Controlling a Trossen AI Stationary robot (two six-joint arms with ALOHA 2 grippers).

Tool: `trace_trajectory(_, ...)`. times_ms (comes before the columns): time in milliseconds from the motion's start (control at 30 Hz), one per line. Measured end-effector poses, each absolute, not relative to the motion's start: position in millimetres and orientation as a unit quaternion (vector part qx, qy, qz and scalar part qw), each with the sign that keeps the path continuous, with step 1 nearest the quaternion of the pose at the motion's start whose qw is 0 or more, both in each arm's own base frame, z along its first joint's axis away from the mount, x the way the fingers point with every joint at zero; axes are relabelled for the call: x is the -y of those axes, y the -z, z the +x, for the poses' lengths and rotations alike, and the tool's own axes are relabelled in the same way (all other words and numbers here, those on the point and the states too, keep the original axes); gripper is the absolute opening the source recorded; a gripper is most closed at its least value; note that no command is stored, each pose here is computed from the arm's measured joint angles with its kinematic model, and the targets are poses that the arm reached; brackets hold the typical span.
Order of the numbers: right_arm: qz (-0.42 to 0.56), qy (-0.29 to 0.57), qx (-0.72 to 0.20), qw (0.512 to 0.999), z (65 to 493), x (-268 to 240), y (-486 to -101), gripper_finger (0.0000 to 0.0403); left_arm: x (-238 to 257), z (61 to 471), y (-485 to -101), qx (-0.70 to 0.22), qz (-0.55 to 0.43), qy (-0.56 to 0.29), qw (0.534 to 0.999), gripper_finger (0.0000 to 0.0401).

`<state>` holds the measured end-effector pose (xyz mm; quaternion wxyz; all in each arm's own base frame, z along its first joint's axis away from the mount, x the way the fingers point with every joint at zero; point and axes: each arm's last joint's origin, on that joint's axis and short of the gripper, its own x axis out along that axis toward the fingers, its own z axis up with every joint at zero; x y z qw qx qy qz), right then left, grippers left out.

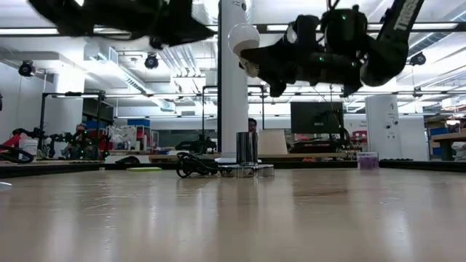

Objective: Screw lightbulb
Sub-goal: Insert the lightbulb into the lamp

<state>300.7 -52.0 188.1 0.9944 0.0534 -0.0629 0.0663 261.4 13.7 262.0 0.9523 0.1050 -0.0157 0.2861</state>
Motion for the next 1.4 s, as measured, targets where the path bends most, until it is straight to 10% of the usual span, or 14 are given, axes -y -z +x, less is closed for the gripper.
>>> trace_trajectory(500,0.037,-0.001,0.038,0.999,315,60,-107,0.0113,-22,263,-251,0.017,0.132,-0.272,0.953,0.0155)
trace_trajectory(1400,-0.020,0.057,0.034,0.998,313,68,-107,0.0113,-42,260,-221,-0.101,0.151,-0.189,0.965,0.0155)
